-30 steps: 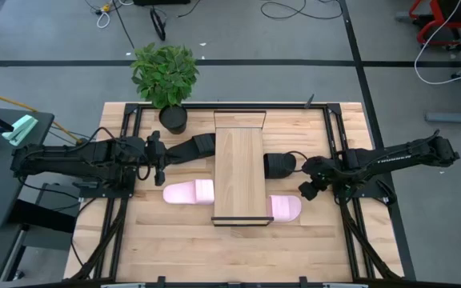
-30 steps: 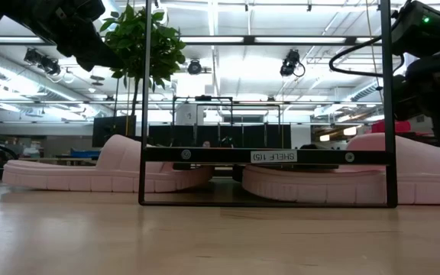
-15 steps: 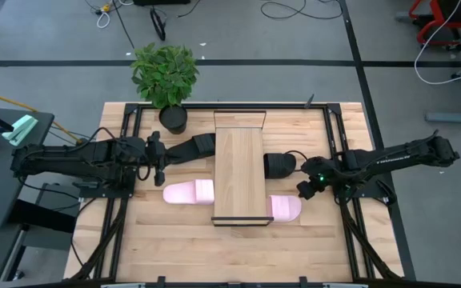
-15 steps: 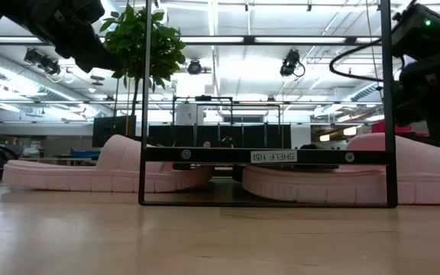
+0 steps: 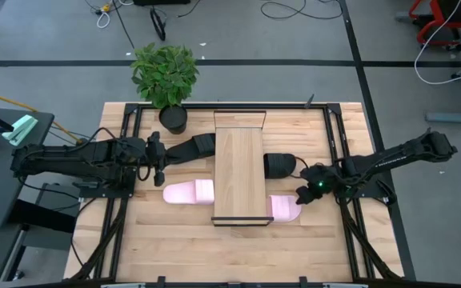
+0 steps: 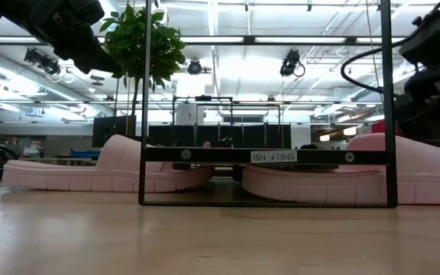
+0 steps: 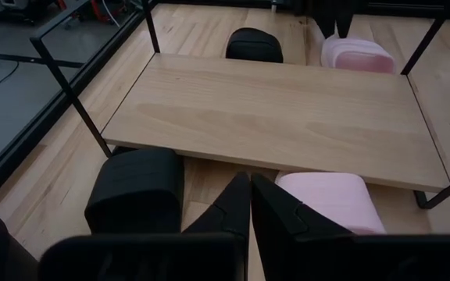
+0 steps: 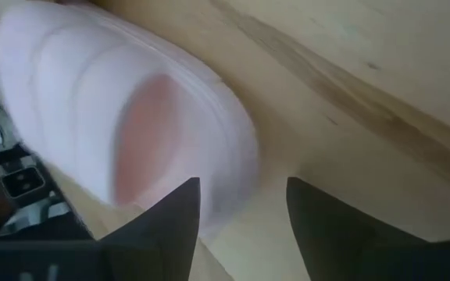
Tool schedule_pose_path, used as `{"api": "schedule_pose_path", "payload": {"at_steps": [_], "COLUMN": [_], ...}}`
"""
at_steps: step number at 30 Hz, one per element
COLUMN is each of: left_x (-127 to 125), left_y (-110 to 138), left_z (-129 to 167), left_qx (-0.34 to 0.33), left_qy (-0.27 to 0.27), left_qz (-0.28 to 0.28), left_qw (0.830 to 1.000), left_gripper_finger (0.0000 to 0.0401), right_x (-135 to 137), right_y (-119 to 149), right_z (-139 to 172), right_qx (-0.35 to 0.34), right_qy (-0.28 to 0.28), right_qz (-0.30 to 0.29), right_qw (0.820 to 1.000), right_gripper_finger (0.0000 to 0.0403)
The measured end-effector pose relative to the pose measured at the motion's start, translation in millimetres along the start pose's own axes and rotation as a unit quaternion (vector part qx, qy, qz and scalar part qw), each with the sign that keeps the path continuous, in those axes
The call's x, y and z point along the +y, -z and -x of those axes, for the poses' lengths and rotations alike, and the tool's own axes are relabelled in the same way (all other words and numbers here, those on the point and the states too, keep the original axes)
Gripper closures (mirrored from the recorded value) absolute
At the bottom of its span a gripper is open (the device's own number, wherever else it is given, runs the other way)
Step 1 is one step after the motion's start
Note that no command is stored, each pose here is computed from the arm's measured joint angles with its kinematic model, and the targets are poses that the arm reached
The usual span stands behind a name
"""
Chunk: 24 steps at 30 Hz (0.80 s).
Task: Pick and place slides into the shelf
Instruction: Put the right pink slide on the shelf
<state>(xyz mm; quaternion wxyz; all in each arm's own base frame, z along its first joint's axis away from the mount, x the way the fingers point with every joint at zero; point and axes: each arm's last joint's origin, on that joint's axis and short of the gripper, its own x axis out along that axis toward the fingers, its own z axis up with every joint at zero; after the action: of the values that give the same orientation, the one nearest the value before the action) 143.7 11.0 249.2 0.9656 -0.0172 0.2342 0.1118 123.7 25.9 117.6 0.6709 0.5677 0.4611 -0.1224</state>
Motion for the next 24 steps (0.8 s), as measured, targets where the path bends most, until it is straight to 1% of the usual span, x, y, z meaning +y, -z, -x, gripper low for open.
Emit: {"api": "schedule_pose_path", "payload": {"at_steps": [8, 12, 16, 23, 24], "left_x": [0.0, 0.0, 0.0, 0.0, 0.0], "left_y": [0.0, 0.0, 0.0, 0.0, 0.0], "left_z": [0.0, 0.0, 0.0, 0.0, 0.0], "left_qx": [0.000, 0.000, 0.000, 0.000, 0.000], "left_qy": [0.000, 0.000, 0.000, 0.000, 0.000], "left_qz": [0.003, 0.004, 0.004, 0.004, 0.004], "left_qw": [1.000, 1.000, 1.000, 1.000, 1.000], "left_gripper_finger": [0.0373, 0.0374, 0.0381, 0.0381, 0.0379], "right_x": [-9.6, -12.5, -13.8, -14.9, -14.9], "right_y": [0.4, 0.3, -0.1, -0.4, -0.4], "right_z": [-7.8, -9.5, -9.8, -9.9, -9.9], "right_qx": [-0.010, -0.017, -0.026, -0.034, -0.034], "right_qy": [-0.034, -0.040, -0.034, -0.027, -0.027], "right_qz": [-0.006, -0.004, 0.003, 0.020, 0.022], "right_qw": [0.999, 0.999, 0.999, 0.999, 0.999], "right_gripper_finger": [0.0208, 0.0223, 0.0264, 0.0376, 0.0380]}}
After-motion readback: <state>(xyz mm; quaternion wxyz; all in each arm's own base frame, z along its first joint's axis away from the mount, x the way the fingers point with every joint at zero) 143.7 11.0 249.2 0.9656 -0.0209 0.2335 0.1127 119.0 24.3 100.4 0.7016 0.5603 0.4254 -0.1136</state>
